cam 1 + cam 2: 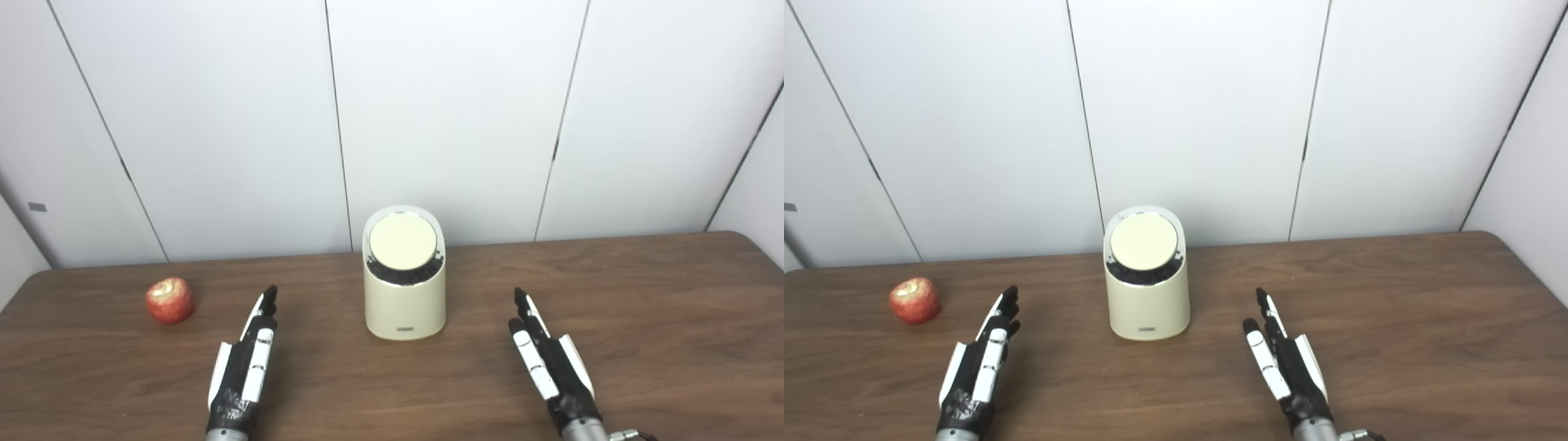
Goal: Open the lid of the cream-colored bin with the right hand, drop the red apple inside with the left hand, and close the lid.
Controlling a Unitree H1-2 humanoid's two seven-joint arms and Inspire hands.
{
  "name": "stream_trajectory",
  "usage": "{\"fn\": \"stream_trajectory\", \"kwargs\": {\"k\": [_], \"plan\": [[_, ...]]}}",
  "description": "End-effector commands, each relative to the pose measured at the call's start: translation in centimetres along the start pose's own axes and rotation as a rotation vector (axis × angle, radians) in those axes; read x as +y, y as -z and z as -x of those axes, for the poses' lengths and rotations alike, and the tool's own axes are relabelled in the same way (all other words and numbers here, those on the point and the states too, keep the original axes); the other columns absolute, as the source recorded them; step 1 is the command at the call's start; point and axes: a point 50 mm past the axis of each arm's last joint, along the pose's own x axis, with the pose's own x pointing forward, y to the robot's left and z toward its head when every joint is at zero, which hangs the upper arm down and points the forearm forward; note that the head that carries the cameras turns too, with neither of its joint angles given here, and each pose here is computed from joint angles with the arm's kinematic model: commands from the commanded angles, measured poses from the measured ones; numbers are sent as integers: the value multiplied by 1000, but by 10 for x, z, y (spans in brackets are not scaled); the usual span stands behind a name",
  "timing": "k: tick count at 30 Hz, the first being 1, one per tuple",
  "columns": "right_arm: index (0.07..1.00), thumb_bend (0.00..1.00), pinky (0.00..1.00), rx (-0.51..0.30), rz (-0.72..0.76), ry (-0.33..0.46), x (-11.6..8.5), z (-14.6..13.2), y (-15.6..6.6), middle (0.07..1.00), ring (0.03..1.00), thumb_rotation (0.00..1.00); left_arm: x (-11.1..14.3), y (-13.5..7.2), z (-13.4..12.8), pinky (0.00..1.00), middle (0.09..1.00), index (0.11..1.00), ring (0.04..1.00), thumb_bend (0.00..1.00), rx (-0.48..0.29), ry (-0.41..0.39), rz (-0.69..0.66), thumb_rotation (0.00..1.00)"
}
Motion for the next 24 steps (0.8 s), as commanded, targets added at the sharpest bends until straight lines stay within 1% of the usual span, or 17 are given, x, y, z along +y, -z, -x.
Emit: {"fn": "stream_trajectory", "kwargs": {"k": [1,5,11,16,18,21,22,23,24], "plan": [[1000,237,1000,-56,0,9,-4,-5,-11,1000,1000,1000,0,-2,1,981,1000,1000,1000,250,-31,9,0,970],[1000,214,1000,-51,2,13,-4,-5,-12,1000,1000,998,-1,-2,1,978,1000,1000,1000,261,-26,4,3,962],[1000,194,1000,-54,7,15,-4,-5,-11,1000,1000,986,-1,-1,1,984,1000,1000,1000,250,-25,4,9,954],[1000,204,1000,-56,-6,19,-6,-6,-13,1000,1000,988,-3,-2,0,980,1000,1000,1000,247,-19,-1,17,996],[1000,234,1000,-77,-25,43,-9,-9,-18,1000,1000,955,-3,-2,0,981,1000,1000,1000,244,-17,-3,24,996],[1000,349,1000,-119,-39,65,-15,-20,-29,1000,1000,970,-3,-1,-1,970,1000,1000,1000,244,-18,-4,20,983],[1000,402,1000,-127,-37,68,-16,-23,-32,1000,1000,985,-3,0,-1,968,1000,1000,1000,246,-19,-2,18,982],[1000,420,1000,-138,-33,71,-18,-28,-36,1000,1000,991,-3,1,-1,968,1000,1000,1000,246,-20,-1,18,983],[1000,465,1000,-150,-25,79,-20,-33,-42,1000,1000,984,-3,1,-2,973,1000,1000,1000,248,-20,-2,18,984]]}}
